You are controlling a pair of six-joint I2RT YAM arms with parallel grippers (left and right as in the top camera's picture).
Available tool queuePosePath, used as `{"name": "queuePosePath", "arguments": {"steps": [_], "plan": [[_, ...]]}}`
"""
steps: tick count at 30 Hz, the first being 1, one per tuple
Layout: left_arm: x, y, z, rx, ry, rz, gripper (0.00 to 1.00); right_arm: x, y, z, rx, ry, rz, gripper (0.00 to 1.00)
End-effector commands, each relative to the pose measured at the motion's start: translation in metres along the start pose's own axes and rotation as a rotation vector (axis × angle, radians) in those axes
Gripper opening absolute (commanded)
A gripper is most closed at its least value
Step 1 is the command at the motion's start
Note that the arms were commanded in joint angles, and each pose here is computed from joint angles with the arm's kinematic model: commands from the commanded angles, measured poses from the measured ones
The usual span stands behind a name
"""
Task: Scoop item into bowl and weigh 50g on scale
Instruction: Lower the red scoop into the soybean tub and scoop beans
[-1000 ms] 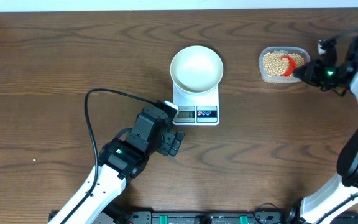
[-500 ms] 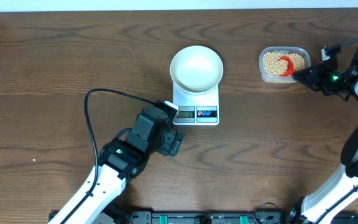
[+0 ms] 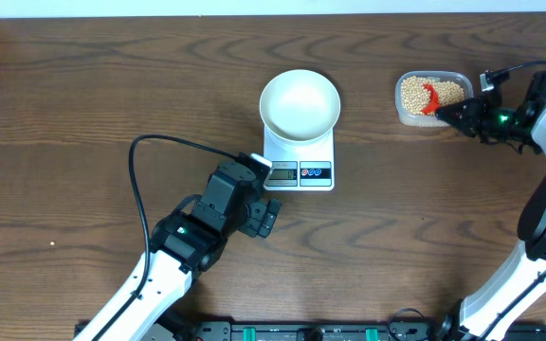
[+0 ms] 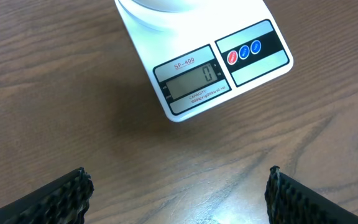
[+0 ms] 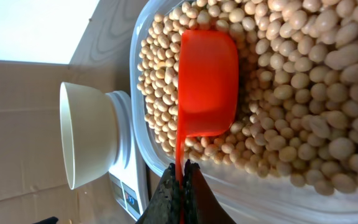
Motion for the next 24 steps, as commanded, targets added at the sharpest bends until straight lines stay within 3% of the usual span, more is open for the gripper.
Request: {"name": "queuePosePath", "arguments": {"steps": [1,6,24], "plan": [[-0.007,-0.002,-0.002,0.002,-0.017,-0.003,0.91,0.015,0.000,0.018,-0.055,0.045,0.046,0.01],[-0.007,-0.002,-0.002,0.002,-0.017,-0.003,0.91,0.010,0.012,0.015,-0.148,0.015,0.034,0.01],[-0.007,-0.002,-0.002,0.002,-0.017,-0.003,0.91,0.006,-0.007,-0.021,-0.156,-0.066,0.038,0.01]]}}
Point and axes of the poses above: each gripper's point midway between its finger pads, its own z axis out along the fingers, its own y axis along the line the jaws close on, x = y × z, the point moved 2 cm from there along -z, back along the fingers, and after that the axes turned 14 degrees about -z, right-handed, at the moved point
